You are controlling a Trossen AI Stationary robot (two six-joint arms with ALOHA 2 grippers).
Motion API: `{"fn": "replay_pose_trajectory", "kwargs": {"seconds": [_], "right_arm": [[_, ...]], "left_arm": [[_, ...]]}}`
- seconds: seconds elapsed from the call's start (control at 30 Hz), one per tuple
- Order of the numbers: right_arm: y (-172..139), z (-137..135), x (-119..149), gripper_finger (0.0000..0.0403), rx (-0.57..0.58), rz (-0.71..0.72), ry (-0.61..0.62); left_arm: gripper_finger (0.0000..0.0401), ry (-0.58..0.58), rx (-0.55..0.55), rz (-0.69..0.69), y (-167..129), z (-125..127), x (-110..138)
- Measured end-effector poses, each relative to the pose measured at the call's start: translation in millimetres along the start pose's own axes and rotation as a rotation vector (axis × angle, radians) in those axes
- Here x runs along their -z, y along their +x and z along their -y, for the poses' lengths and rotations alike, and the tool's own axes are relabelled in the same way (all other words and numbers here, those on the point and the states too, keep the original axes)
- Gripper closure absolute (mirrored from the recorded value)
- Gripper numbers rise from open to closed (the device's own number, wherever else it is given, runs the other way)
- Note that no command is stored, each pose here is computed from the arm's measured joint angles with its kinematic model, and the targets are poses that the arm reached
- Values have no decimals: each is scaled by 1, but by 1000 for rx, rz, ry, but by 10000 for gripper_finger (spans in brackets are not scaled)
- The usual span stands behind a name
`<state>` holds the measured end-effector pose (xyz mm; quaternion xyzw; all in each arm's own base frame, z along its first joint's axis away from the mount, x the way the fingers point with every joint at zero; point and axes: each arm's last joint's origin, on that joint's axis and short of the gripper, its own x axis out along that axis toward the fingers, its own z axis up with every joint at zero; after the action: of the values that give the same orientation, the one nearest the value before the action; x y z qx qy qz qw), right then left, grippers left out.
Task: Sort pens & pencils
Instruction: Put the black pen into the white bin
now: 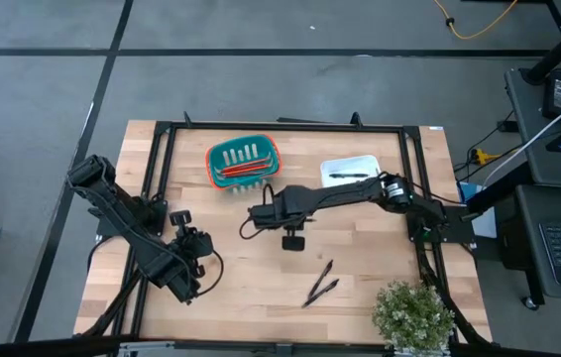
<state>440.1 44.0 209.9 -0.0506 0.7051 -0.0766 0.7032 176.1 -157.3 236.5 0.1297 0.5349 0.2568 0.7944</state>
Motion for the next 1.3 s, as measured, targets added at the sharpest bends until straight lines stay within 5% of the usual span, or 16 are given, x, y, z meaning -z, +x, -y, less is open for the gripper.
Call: {"fn": "replay_pose_trajectory", "kwargs": {"seconds": [0.37,0.67,0.97,1.3], "right_arm": [[-45,41,32,376,178,-66,85],[-60,86,77,376,208,-91,205],[-34,118,131,376,188,9,351],[24,126,163,376,159,-120,360]], "left_arm": [[351,10,13,12,-3,3,3],[351,17,33,26,-6,6,5],[351,24,34,33,-7,7,7],[351,-6,15,12,0,2,-1]]}}
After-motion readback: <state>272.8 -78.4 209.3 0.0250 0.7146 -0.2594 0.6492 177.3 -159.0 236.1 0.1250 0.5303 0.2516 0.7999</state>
